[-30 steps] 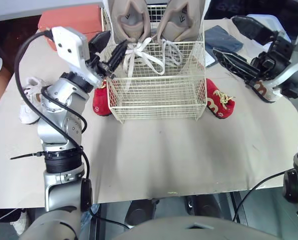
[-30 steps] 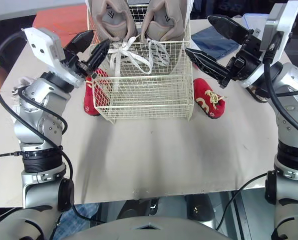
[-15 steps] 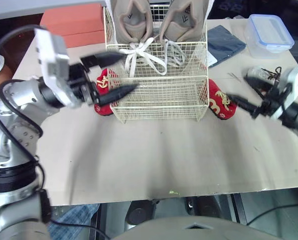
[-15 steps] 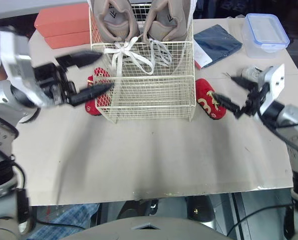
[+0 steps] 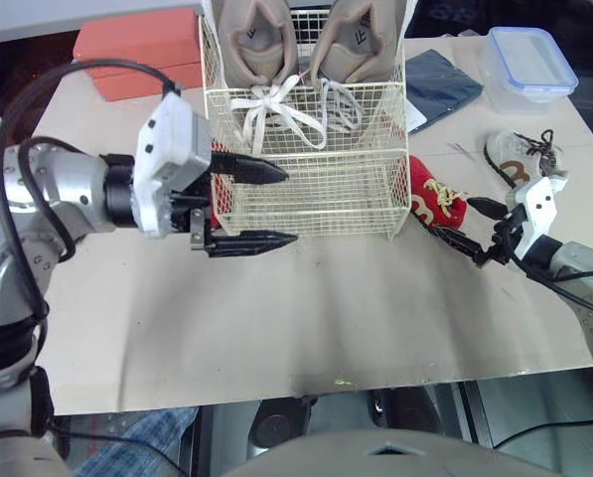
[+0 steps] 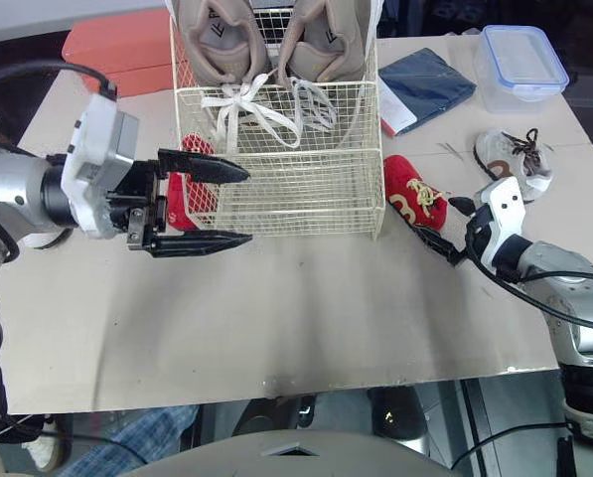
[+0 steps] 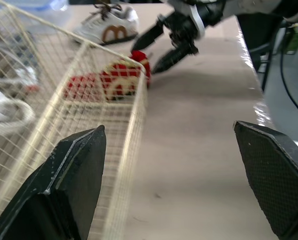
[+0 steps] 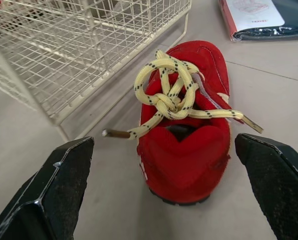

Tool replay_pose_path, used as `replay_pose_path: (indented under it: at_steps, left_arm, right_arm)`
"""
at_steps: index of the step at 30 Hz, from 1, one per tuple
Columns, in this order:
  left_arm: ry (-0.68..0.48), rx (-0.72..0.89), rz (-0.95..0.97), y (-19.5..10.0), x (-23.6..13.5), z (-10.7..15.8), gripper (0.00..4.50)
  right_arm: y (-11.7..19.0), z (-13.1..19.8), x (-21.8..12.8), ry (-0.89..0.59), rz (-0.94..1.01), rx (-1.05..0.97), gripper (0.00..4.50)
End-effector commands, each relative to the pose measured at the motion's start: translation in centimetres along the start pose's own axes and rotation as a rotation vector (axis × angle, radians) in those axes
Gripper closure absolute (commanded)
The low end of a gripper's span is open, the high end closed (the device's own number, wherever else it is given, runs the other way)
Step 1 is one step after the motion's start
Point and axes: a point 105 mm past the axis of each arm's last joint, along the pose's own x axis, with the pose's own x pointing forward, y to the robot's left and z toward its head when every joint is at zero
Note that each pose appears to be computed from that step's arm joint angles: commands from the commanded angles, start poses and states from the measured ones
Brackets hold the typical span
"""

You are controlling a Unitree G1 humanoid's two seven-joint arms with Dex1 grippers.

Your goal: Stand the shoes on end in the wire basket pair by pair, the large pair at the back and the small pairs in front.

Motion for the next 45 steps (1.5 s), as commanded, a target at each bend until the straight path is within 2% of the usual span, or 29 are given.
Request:
replay_pose_path:
  at_steps: [1,2,5,8,9,14,26,29,31,32,34,36,45]
  left_arm:
    - [-0.029,0.026,-0.005,-0.6,0.3,1.3,0.09]
    - [-0.035,0.025,-0.006,-0.6,0.3,1.4,0.09]
    - [-0.036,0.024,-0.006,-0.7,0.4,1.6,0.0]
    - [-0.029,0.034,-0.008,-0.6,0.6,1.8,0.0]
    - [-0.034,0.035,-0.008,-0.6,0.6,1.9,0.0]
    - [-0.038,0.048,-0.015,-0.5,0.9,2.2,0.0]
    - [-0.057,0.083,-0.041,-0.4,1.6,2.9,0.0]
    - [-0.058,0.085,-0.049,-0.4,1.8,2.9,0.0]
    - [-0.055,0.088,-0.049,-0.4,1.8,2.8,0.0]
    - [-0.054,0.088,-0.05,-0.4,1.8,2.8,0.0]
    - [-0.055,0.087,-0.058,-0.5,1.9,2.9,0.0]
    - [-0.054,0.083,-0.068,-0.7,1.8,2.9,0.0]
    - [-0.039,0.072,-0.099,-0.9,1.9,2.7,0.0]
  right_arm:
    - [-0.4,1.5,0.5,-0.052,-0.008,-0.048,0.0]
    - [-0.5,1.7,0.7,-0.057,-0.015,-0.054,0.0]
    - [-0.4,1.7,0.8,-0.048,-0.007,-0.066,0.71]
    - [-0.2,1.4,0.6,-0.03,0.001,-0.071,2.01]
    - [-0.2,1.3,0.5,-0.023,-0.001,-0.07,2.26]
    - [-0.3,0.6,0.2,0.001,-0.013,-0.054,4.47]
    - [-1.8,2.2,-1.4,-0.074,-0.066,-0.052,4.47]
    - [-1.0,1.3,-1.6,-0.013,-0.011,-0.03,4.47]
    - [-0.3,1.0,-1.5,-0.002,0.02,0.002,3.67]
    - [-0.2,1.0,-1.5,-0.005,0.018,0.0,3.48]
    - [-0.7,1.1,-1.5,-0.027,-0.027,-0.016,2.67]
    - [-0.7,0.6,-1.8,-0.013,-0.025,-0.006,1.64]
    - [0.1,-0.3,-2.7,0.031,0.003,0.033,1.64]
